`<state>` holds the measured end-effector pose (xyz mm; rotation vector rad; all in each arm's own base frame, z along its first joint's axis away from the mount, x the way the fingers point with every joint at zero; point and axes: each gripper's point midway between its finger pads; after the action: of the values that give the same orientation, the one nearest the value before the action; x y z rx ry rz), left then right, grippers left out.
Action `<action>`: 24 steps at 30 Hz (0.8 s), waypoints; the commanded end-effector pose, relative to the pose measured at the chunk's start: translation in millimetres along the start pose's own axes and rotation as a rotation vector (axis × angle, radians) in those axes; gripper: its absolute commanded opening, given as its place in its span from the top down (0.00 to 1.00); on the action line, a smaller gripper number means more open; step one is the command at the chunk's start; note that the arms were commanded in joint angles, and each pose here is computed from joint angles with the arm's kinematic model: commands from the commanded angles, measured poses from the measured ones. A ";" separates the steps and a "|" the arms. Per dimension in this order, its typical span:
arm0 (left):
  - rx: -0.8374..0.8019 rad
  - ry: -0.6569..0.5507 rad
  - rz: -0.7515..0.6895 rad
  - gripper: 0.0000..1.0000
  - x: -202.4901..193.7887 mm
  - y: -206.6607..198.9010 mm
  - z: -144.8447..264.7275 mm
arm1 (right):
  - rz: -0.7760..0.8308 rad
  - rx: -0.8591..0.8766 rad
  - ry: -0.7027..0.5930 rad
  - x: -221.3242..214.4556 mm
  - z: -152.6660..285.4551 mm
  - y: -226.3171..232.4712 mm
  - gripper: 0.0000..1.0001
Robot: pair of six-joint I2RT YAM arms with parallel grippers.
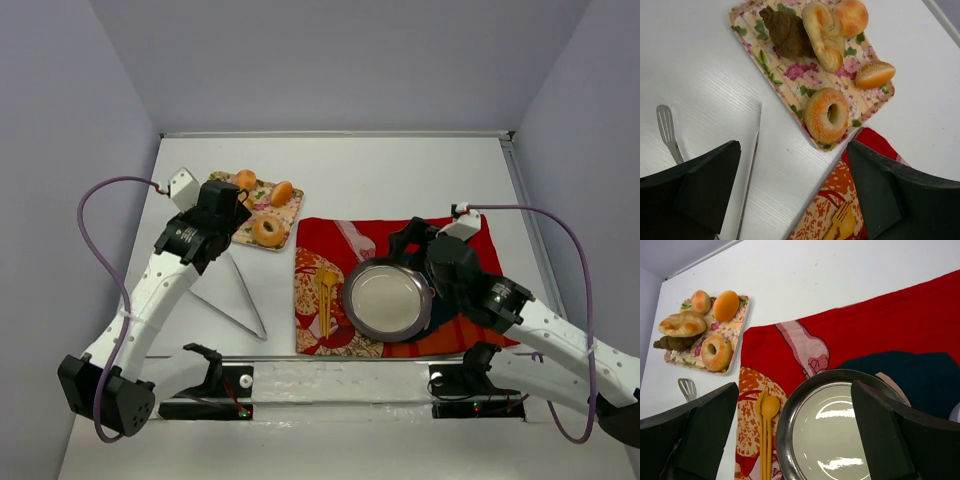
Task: Place the bread
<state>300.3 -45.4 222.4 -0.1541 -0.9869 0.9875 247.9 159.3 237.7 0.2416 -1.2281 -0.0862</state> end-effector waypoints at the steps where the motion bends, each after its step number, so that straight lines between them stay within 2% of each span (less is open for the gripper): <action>1: 0.043 0.068 -0.047 0.01 -12.4 15.5 3.8 | -0.045 -0.015 -0.045 17.7 1.9 0.8 0.00; 7: 0.033 0.222 -0.163 0.01 -48.6 25.3 -1.1 | -0.015 -0.037 -0.029 9.2 -3.2 -2.0 0.00; 9: 0.050 0.231 -0.159 0.01 -55.5 35.8 -3.7 | -0.007 -0.055 -0.034 8.2 -4.1 -5.9 0.00; 16: -0.061 0.325 -0.081 0.01 -86.2 52.9 6.0 | 0.022 -0.039 -0.026 1.1 -6.2 -4.9 0.00; 24: 0.112 0.370 -0.026 0.01 -112.9 105.3 0.4 | 0.030 -0.019 -0.043 -2.0 -12.8 0.6 0.00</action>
<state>225.4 -72.3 110.9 -0.2391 -0.6460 0.8799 250.8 159.0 217.5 0.1875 -1.2129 -0.0507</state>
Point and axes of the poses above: each gripper's point midway between its finger pads, its own z axis back along the fingers, its own y axis along the line the jaws close on, x = y × z, and after that the axes turned 15 degrees about z, right-handed
